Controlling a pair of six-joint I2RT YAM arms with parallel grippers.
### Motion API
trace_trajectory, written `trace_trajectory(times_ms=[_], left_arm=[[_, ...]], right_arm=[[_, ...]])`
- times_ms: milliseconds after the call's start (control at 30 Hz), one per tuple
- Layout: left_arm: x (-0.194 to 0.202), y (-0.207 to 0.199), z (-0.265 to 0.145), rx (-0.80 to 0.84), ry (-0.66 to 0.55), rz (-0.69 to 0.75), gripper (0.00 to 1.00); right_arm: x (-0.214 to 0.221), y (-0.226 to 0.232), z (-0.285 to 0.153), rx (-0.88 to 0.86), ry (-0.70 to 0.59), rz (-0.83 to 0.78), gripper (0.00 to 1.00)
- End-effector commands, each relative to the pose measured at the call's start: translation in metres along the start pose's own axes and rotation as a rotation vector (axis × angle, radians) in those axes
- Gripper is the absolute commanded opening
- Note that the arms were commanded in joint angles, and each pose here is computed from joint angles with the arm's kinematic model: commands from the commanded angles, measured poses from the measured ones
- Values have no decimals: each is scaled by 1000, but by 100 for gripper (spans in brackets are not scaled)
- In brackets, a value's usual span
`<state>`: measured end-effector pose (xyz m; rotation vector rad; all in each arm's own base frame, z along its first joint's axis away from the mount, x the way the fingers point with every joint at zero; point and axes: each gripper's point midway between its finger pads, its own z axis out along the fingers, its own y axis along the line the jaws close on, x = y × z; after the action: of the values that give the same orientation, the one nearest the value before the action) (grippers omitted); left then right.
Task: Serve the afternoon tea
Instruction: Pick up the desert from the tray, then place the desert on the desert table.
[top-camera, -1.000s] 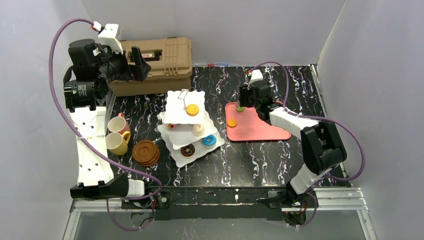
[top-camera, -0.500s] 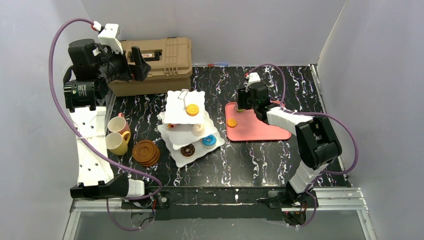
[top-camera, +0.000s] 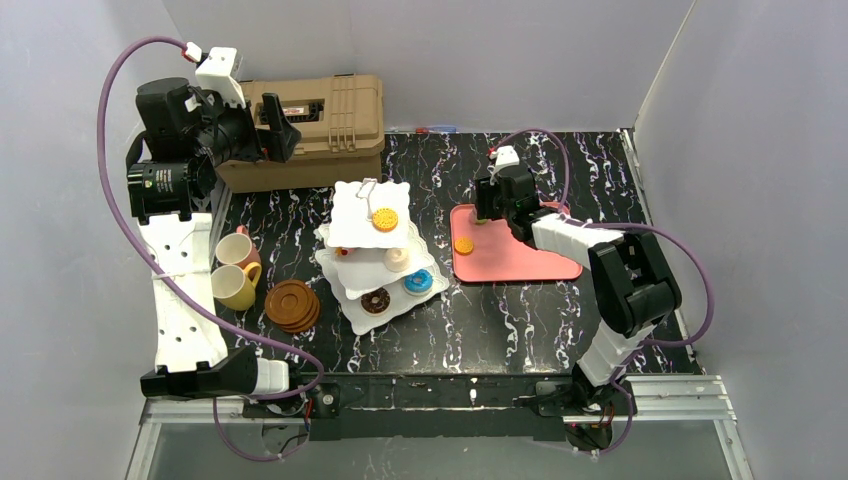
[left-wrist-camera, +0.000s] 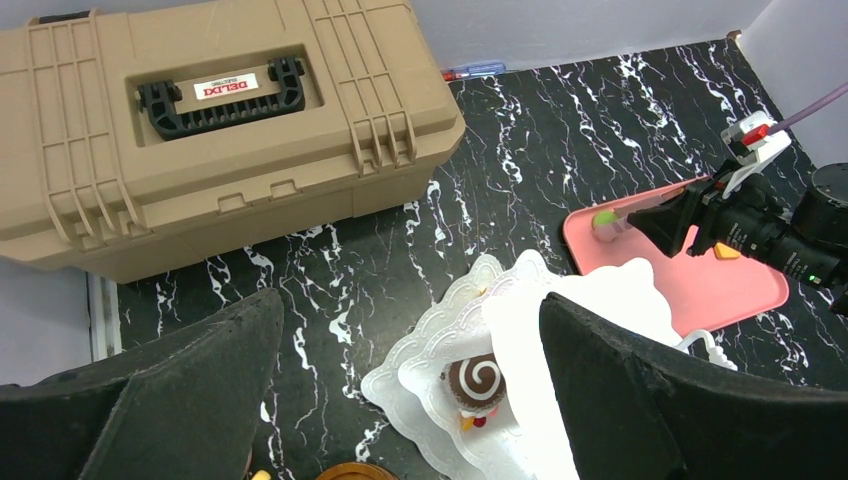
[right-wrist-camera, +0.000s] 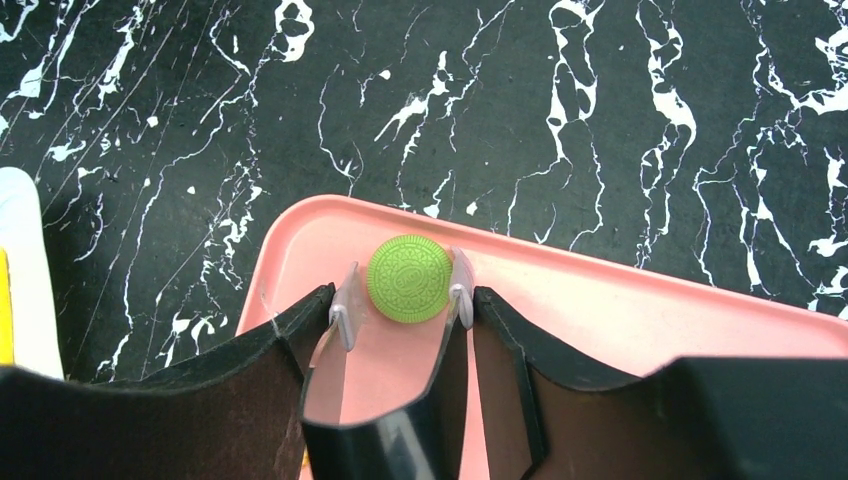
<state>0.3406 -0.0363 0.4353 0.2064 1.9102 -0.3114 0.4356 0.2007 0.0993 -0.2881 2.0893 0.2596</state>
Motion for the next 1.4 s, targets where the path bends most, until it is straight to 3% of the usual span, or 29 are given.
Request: trace_trajectory(times_ms=[0,133,300,467,700,967,1133,1367], left_arm=[[-11,-1,-10,-5,-37,26,98],[-11,-1,-9,-5,-38,24,98],[-12,-1,-10,-5,-41,22,98],[-10,-1,-9,-1,-37,19,98],[-10,-1,-7,3,-38,11,98],[-7,-1,-5,6,-30,4,98],[-7,-2,-6,6,-32,7,98],[-7,-2,-6,8,-33,2,98]], right_arm=[[1,-4,6,11,-1,-13,59],[4,-3,8,10,13,-17,57],[-6,-2,2,3,-13,-11,41],[-52,6,-23,-30,-108,-3,27],[-137,45,-89,-115,-251,-53,25],[-215,124,-171,-294,-413,-79,26],[-230,164,-202,-399,-459,-77,25],[-225,200,-208,-480,-450,-87,27]])
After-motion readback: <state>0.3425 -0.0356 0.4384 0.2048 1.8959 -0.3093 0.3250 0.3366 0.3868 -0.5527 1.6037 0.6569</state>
